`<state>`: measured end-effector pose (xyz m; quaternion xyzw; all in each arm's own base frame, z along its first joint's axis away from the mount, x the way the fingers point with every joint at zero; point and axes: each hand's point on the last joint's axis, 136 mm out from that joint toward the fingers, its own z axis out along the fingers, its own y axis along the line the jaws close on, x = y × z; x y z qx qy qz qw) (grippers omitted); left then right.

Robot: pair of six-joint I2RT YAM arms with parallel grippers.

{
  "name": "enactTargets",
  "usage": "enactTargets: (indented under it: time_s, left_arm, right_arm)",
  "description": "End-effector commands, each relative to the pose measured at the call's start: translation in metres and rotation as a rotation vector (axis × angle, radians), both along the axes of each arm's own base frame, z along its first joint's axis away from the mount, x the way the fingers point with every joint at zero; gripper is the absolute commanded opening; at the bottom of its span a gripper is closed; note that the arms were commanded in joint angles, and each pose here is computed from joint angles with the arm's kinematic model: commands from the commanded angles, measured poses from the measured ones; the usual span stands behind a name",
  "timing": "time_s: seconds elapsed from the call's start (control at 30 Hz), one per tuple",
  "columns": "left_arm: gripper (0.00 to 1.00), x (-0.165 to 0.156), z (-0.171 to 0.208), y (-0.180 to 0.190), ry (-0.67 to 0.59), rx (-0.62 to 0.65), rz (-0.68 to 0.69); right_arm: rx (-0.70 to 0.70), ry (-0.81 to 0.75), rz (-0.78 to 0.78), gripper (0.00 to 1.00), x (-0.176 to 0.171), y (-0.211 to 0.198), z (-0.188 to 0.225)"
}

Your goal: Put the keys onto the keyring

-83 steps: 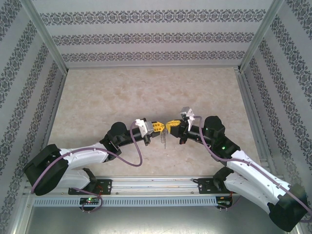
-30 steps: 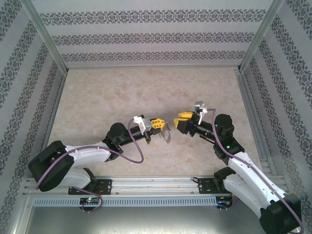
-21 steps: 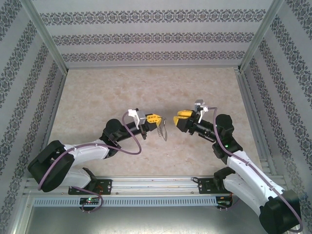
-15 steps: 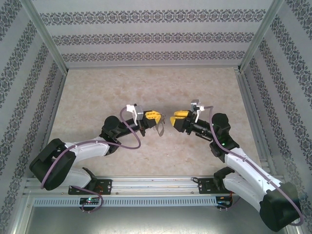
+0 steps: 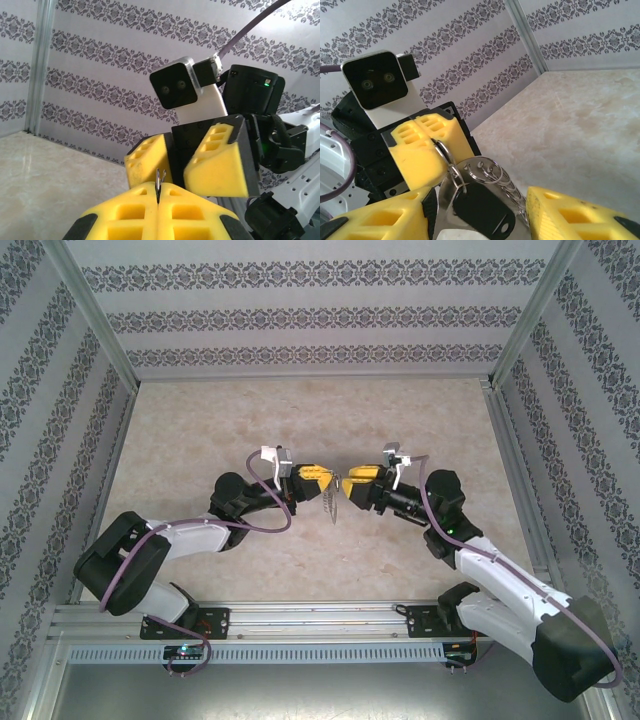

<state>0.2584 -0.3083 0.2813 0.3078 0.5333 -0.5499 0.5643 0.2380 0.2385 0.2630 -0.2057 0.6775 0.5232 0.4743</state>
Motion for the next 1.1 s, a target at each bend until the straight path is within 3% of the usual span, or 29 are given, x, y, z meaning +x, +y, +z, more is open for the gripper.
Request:
enactTargets:
  time_s: [0.0,0.1,0.27,0.43,0.67,0.93,1.07]
  left_arm:
    - [0.00,-0.007,0.033,0.004,-0.085,-0.075,-0.041]
    - [0.00,-0.007,0.032,0.003,-0.076,-0.071,-0.053]
    - [0.00,-0.003,0.031,0.004,-0.057,-0.071,-0.052]
    - [0.00,0.007,0.032,0.008,-0.022,-0.090,-0.026]
    - [0.00,0.013,0.036,0.006,0.031,-0.114,-0.035]
    - [0.00,0.021,0.043,0.008,0.090,-0.150,-0.022]
    - [0.00,0.024,0.043,0.006,0.131,-0.152,-0.023]
  right_arm:
    - [0.040,-0.062,0.014,0.50,0.002,0.007,0.025]
    - [0.040,-0.060,0.026,0.45,0.004,0.011,0.024]
    - [0.041,-0.058,0.037,0.23,0.007,0.014,0.022]
    - [0.031,-0.048,0.042,0.08,0.007,0.016,0.017]
    - [0.021,-0.024,0.055,0.00,0.011,0.021,0.010]
    - [0.008,-0.001,0.085,0.00,0.010,0.030,0.003]
    - [-0.003,0.005,0.012,0.02,0.016,0.016,0.000]
